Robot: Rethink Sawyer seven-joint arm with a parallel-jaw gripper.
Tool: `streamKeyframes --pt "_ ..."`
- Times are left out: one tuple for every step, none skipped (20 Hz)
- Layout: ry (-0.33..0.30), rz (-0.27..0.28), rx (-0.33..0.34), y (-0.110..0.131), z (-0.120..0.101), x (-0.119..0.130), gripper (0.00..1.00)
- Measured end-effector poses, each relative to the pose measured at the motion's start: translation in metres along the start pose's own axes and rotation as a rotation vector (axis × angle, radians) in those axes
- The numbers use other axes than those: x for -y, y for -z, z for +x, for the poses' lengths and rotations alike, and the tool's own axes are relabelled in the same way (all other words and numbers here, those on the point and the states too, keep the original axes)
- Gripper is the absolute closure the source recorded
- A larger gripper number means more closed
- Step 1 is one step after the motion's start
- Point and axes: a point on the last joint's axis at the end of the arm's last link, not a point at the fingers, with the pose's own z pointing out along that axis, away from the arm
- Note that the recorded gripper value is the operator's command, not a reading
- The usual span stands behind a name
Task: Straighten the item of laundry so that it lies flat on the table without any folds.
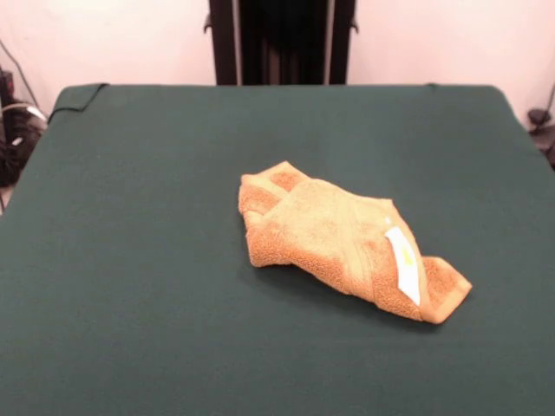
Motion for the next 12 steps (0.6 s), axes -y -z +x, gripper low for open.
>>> streamKeyframes --pt "0.002 0.002 -0.007 -0.003 -0.001 0.001 0.00" --pt "0.002 0.003 -0.011 -0.005 -0.002 0.002 0.00" --pt "0.005 0.007 -0.023 -0.010 -0.004 0.004 0.00" --pt "0.007 0.010 -0.029 -0.013 -0.004 0.006 0.00" --pt "0.009 0.013 -0.039 -0.017 -0.005 0.008 0.00" --pt "0.011 0.017 -0.054 -0.024 -0.006 0.011 0.00" --pt "0.012 0.020 -0.076 -0.033 -0.006 0.015 0.00" --pt "0.012 0.021 -0.085 -0.037 -0.006 0.017 0.00" --pt "0.012 0.022 -0.103 -0.045 -0.007 0.020 0.00" --pt "0.013 0.024 -0.114 -0.051 -0.007 0.021 0.00" --pt "0.015 0.027 -0.126 -0.059 -0.006 0.023 0.00" --pt "0.017 0.030 -0.137 -0.067 -0.006 0.025 0.00"
